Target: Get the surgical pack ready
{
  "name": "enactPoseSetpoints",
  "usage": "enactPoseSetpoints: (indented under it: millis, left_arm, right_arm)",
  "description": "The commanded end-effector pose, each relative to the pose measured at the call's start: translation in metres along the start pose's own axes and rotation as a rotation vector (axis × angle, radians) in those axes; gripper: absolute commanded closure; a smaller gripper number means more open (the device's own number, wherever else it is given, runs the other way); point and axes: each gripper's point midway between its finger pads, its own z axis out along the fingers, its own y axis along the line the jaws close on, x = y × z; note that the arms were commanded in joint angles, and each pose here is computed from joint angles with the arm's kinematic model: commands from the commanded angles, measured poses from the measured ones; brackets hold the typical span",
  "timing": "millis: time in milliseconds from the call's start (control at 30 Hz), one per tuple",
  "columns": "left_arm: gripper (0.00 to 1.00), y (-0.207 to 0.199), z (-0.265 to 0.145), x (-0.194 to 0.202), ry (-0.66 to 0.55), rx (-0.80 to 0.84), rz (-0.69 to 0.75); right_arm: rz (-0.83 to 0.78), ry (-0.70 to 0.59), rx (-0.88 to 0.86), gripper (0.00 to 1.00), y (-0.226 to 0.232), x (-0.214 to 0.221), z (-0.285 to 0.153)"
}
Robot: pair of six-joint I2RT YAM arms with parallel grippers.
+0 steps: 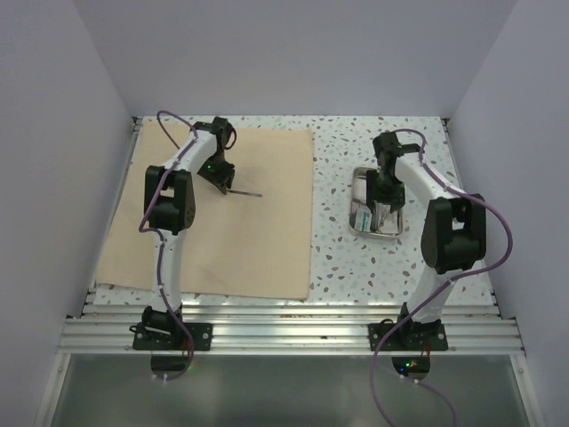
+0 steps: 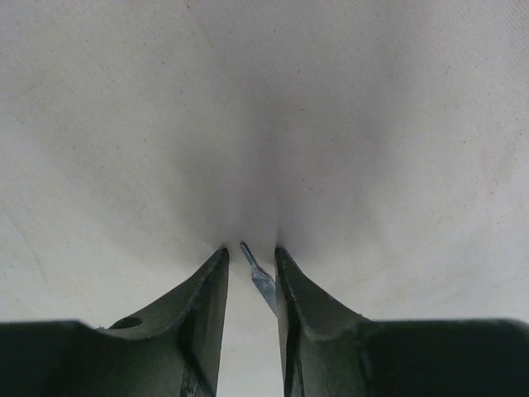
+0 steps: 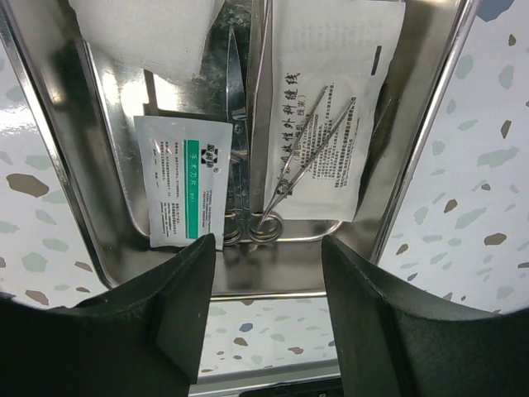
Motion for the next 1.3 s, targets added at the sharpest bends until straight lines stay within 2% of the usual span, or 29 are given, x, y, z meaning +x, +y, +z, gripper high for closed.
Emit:
enactPoseSetpoints:
  millis: [0,200,433,700,733,900,933,1000,1033,1067,1200,1267]
  left_arm:
    - [0.69,0.011,0.004,-0.003,-0.023,-0.061,-0.012]
    - [0.77,0.010,0.011,0.000,-0.014,-0.057,0.024]
    - [0.99,0.001,0.012,0.002,-0.001,0.001,0.063]
    - [1.00,-0.012,-0.012,-0.003,-0.022,0.123,0.143]
    - [1.00,-0.022,-0.024,-0.005,-0.030,0.186,0.157]
    - [1.00,-0.028,-0.043,0.003,-0.029,0.357,0.282]
    - [1.00,-0.037,-0.060,0.003,-0.037,0.432,0.292]
    - [1.00,-0.031,-0.060,0.011,-0.020,0.464,0.330]
    - [1.00,-0.033,-0.072,0.013,-0.021,0.509,0.340]
    - [1.00,-0.028,-0.075,0.017,-0.014,0.522,0.364]
    - [1.00,-0.015,-0.080,0.028,0.001,0.549,0.420]
    - [1.00,-0.012,-0.095,0.032,-0.011,0.591,0.440]
  right_arm:
    - [-0.004,-0.067,-0.040,0.42,0.005,-0.013,-0.016]
    - [0.000,-0.074,-0.048,0.42,0.007,-0.015,-0.019]
    - [-0.013,-0.101,-0.059,0.43,0.012,-0.017,-0.029]
    - [-0.064,-0.147,-0.096,0.43,0.038,-0.025,-0.049]
    - [-0.070,-0.156,-0.114,0.42,0.044,-0.027,-0.051]
    - [-0.122,-0.173,-0.362,0.41,0.103,-0.027,-0.069]
    - [-0.130,-0.189,-0.417,0.36,0.116,-0.030,-0.072]
    - [-0.152,-0.168,-0.566,0.31,0.147,-0.024,-0.081]
    - [-0.141,-0.177,-0.627,0.30,0.159,-0.027,-0.085]
    - [-0.131,-0.154,-0.728,0.30,0.179,-0.024,-0.088]
    - [-0.159,-0.091,-0.911,0.29,0.221,-0.009,-0.093]
    - [-0.186,-0.073,-1.017,0.26,0.244,-0.003,-0.103]
